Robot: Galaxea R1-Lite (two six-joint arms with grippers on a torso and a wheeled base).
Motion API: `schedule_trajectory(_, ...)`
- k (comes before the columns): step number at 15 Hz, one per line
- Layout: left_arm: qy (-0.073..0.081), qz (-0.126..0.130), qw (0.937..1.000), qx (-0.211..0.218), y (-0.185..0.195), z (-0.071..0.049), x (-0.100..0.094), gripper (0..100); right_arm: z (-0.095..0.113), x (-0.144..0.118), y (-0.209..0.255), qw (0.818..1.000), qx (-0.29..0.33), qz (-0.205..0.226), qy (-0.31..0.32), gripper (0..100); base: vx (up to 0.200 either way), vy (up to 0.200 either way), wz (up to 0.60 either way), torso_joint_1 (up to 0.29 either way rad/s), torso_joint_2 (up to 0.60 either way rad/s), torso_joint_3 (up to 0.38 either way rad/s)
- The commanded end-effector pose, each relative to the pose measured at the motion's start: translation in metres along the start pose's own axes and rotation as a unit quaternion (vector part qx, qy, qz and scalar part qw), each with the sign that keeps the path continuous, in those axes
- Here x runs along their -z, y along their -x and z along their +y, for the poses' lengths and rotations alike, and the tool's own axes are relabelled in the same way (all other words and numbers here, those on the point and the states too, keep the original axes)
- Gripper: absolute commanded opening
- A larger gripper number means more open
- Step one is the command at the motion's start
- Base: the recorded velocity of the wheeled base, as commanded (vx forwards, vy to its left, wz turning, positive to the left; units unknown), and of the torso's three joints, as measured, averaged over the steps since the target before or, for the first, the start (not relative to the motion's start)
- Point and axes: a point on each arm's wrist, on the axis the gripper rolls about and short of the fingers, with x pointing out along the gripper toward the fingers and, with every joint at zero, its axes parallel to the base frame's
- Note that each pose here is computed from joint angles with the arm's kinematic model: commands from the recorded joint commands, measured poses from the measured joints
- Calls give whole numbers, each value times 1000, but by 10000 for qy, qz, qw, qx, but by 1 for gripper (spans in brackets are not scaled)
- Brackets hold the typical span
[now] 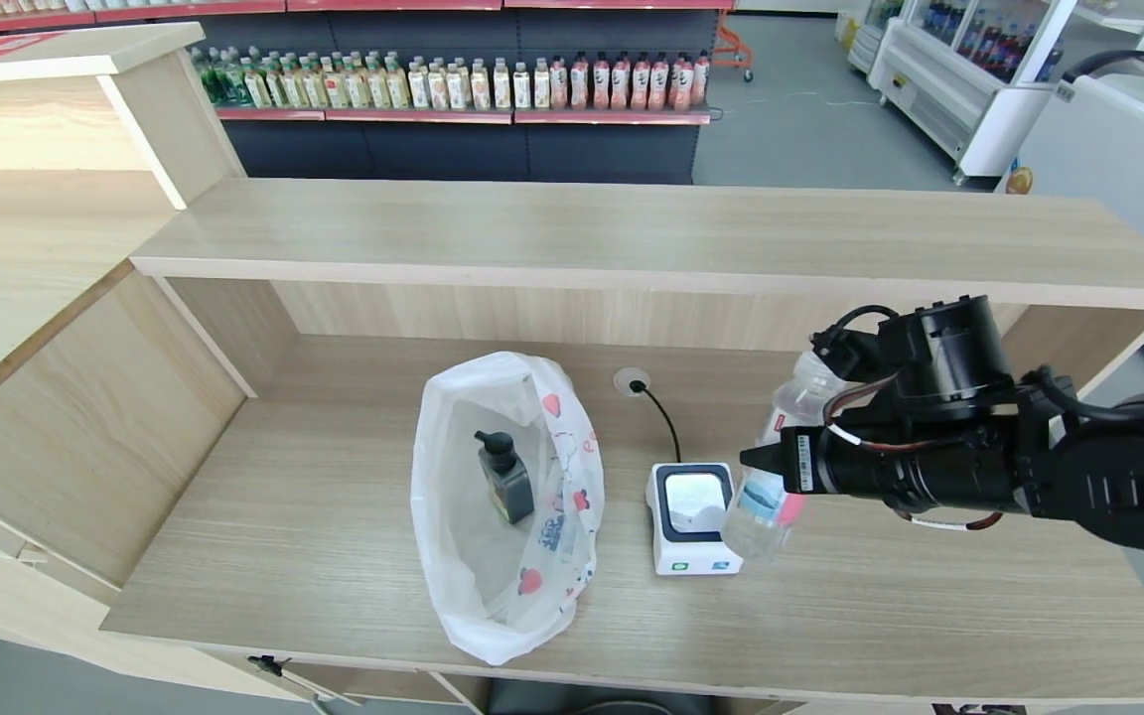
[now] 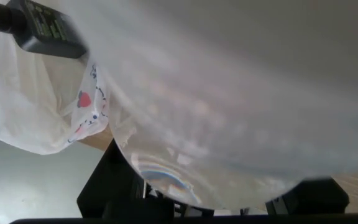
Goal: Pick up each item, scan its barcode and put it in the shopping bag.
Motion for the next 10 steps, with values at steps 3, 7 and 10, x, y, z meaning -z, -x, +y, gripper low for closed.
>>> schedule_trajectory(3, 2, 0, 10000, -4, 0, 0, 0, 100, 6, 8, -19, 9997, -35, 242, 63, 0, 0, 0, 0, 0, 0, 0)
schedule_trajectory(7, 2, 0, 10000, -4, 0, 0, 0, 100, 8, 6, -29, 9997, -21, 246, 77, 0, 0, 0, 0, 0, 0, 0)
schedule_trajectory(10, 1, 8, 10000, -4, 0, 0, 1, 100, 10, 2, -40, 9997, 45, 220, 75, 0, 0, 0, 0, 0, 0, 0)
